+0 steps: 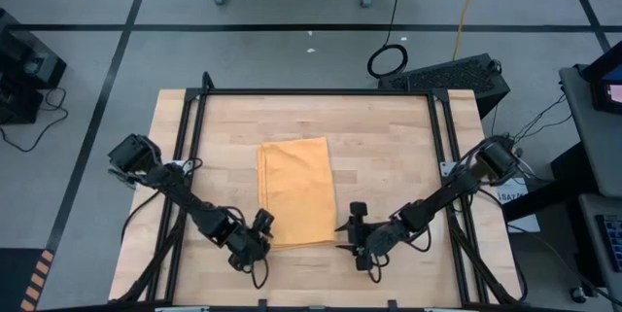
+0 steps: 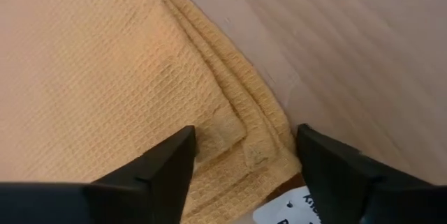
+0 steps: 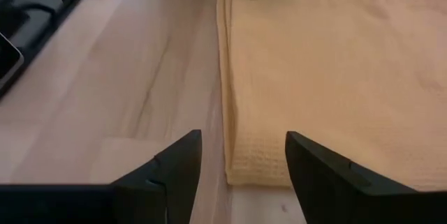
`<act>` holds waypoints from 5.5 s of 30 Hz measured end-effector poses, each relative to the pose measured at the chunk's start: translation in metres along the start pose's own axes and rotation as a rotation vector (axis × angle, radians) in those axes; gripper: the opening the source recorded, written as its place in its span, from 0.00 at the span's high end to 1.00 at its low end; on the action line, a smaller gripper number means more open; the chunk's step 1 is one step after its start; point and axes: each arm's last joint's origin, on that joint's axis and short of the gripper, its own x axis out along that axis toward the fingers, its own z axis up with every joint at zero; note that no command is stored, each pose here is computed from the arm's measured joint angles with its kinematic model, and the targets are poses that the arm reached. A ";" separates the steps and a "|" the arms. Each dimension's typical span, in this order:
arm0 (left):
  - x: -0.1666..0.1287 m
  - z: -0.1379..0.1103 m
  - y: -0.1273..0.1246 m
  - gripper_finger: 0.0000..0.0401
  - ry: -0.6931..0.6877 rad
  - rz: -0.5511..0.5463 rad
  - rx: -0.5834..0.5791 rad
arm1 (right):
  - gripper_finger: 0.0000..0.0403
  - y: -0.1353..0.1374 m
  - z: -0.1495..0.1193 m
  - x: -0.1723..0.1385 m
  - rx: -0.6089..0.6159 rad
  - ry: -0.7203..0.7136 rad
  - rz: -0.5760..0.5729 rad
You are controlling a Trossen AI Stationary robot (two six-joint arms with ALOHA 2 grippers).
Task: Roll towel
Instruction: Roll the folded yellow towel
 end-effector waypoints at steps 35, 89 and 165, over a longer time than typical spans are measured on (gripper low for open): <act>0.000 0.001 0.001 0.95 -0.013 0.080 -0.008 | 0.44 -0.009 -0.016 0.014 -0.722 0.107 0.008; -0.007 0.011 -0.018 0.95 -0.149 0.141 -0.320 | 0.99 -0.025 0.008 0.025 -0.049 -0.030 0.317; -0.002 0.020 0.005 0.95 -0.257 -0.034 -0.838 | 0.99 0.003 0.019 -0.003 0.358 0.099 0.471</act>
